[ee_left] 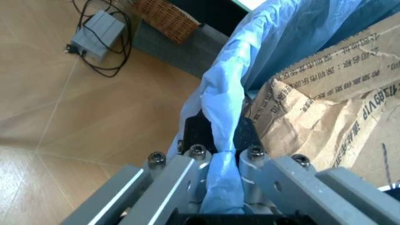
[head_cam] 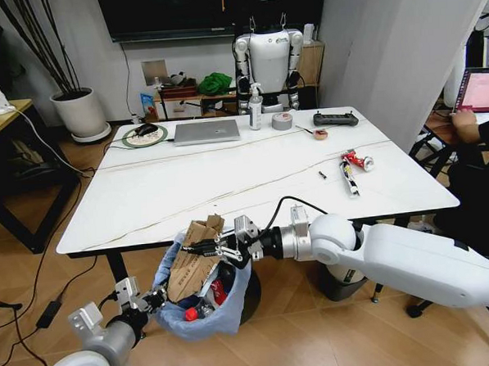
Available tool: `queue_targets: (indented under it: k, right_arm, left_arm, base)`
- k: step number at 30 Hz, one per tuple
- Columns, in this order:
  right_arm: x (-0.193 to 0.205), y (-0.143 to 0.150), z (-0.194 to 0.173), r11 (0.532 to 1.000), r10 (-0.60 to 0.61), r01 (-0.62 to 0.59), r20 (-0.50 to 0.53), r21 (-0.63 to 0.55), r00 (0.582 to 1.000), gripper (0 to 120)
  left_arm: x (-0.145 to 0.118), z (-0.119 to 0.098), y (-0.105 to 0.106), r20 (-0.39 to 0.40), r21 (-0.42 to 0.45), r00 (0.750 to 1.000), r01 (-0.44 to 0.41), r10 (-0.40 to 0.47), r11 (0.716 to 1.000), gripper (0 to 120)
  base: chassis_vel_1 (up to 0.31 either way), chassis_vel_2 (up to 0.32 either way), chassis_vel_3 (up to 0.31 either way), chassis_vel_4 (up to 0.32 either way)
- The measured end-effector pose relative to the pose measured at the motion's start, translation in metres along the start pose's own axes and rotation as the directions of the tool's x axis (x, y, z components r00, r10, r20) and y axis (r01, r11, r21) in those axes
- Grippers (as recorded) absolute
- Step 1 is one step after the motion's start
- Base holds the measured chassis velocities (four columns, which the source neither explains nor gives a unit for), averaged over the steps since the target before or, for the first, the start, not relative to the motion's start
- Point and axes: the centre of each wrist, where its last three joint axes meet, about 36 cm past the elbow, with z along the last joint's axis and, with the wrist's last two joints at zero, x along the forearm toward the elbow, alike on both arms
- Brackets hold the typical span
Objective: Pick up the trash bin and place the trash from the table into it.
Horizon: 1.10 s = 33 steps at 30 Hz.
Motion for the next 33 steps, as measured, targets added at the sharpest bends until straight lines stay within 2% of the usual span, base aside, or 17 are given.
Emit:
queue_targets:
  k: [1, 5, 7, 12, 13, 14, 18, 20, 22, 24, 25, 27, 28, 31, 32, 33]
  right_arm:
    - [0.000, 0.000, 0.000, 1.000, 0.000, 0.000, 0.000, 0.000, 1.000, 0]
    - [0.000, 0.001, 0.000, 1.000, 0.003, -0.004, 0.008, 0.004, 1.000, 21]
    - [0.000, 0.001, 0.000, 1.000, 0.004, -0.004, 0.009, 0.004, 1.000, 22]
    - [0.003, 0.002, 0.002, 1.000, 0.009, -0.009, 0.018, -0.001, 1.000, 46]
    - [0.003, 0.002, 0.002, 1.000, 0.009, -0.009, 0.018, -0.001, 1.000, 46]
    - [0.004, 0.002, 0.002, 1.000, 0.015, -0.015, 0.023, -0.001, 1.000, 51]
    - [0.012, -0.008, -0.004, 0.994, 0.108, -0.108, 0.060, -0.008, 0.992, 68]
    - [0.015, -0.013, -0.005, 0.988, 0.154, -0.154, 0.069, -0.013, 0.986, 71]
    - [0.025, -0.025, -0.008, 0.962, 0.274, -0.273, 0.083, -0.025, 0.958, 81]
    - [0.035, -0.037, -0.010, 0.907, 0.421, -0.419, 0.077, -0.038, 0.904, 89]
    - [0.035, -0.037, -0.010, 0.907, 0.421, -0.419, 0.077, -0.038, 0.904, 89]
    - [0.044, -0.044, -0.011, 0.848, 0.531, -0.529, 0.052, -0.047, 0.846, 95]
    - [0.051, -0.051, -0.012, 0.774, 0.632, -0.631, 0.013, -0.050, 0.774, 98]
    - [0.064, -0.064, -0.014, 0.617, 0.782, -0.786, -0.079, -0.041, 0.618, 100]
    - [0.064, -0.064, -0.014, 0.617, 0.782, -0.786, -0.079, -0.041, 0.618, 100]
    - [0.068, -0.068, -0.015, 0.574, 0.811, -0.818, -0.106, -0.039, 0.575, 100]
  left_arm:
    - [0.000, 0.000, 0.000, 0.000, 0.000, 1.000, 0.000, 0.000, 1.000, 0]
    - [0.002, 0.001, -0.001, -0.005, 0.002, 1.000, 0.001, -0.001, 1.000, 0]
    - [0.002, 0.001, -0.001, -0.007, 0.002, 1.000, 0.002, -0.002, 1.000, 0]
    - [0.005, 0.004, 0.000, -0.020, 0.001, 1.000, 0.013, -0.013, 1.000, 0]
    - [0.005, 0.004, 0.000, -0.020, 0.001, 1.000, 0.013, -0.013, 1.000, 0]
    - [0.006, 0.005, 0.001, -0.025, -0.002, 1.000, 0.017, -0.017, 1.000, 0]
    - [0.009, 0.009, 0.005, -0.050, -0.014, 0.998, 0.040, -0.041, 0.999, 0]
    - [0.010, 0.010, 0.006, -0.056, -0.019, 0.997, 0.047, -0.048, 0.999, 0]
    - [0.012, 0.012, 0.008, -0.070, -0.029, 0.996, 0.058, -0.060, 0.998, 0]
    - [0.015, 0.011, 0.009, -0.078, -0.042, 0.994, 0.068, -0.071, 0.997, 0]
    - [0.015, 0.011, 0.009, -0.078, -0.042, 0.994, 0.068, -0.071, 0.997, 0]
    - [0.018, 0.010, 0.009, -0.082, -0.049, 0.994, 0.073, -0.077, 0.996, 0]
    - [0.019, 0.007, 0.008, -0.084, -0.052, 0.993, 0.074, -0.078, 0.996, 0]
    - [0.022, 0.002, 0.005, -0.081, -0.062, 0.994, 0.068, -0.073, 0.996, 0]
    - [0.022, 0.002, 0.005, -0.081, -0.062, 0.994, 0.068, -0.073, 0.996, 0]
    - [0.022, 0.001, 0.004, -0.080, -0.064, 0.994, 0.065, -0.070, 0.996, 0]
  base:
    - [0.000, 0.000, 0.000, 0.000]
    - [0.000, 0.000, 0.000, 0.000]
    - [0.000, 0.000, 0.000, 0.000]
    - [0.000, 0.000, 0.000, 0.000]
    - [0.000, 0.000, 0.000, 0.000]
    - [0.000, 0.000, 0.000, 0.000]
    - [0.000, 0.000, 0.000, 0.000]
    - [0.000, 0.000, 0.000, 0.000]
    - [0.000, 0.000, 0.000, 0.000]
    - [0.000, 0.000, 0.000, 0.000]
    - [0.000, 0.000, 0.000, 0.000]
    - [0.000, 0.000, 0.000, 0.000]
    - [0.000, 0.000, 0.000, 0.000]
    - [0.000, 0.000, 0.000, 0.000]
    - [0.000, 0.000, 0.000, 0.000]
    - [0.000, 0.000, 0.000, 0.000]
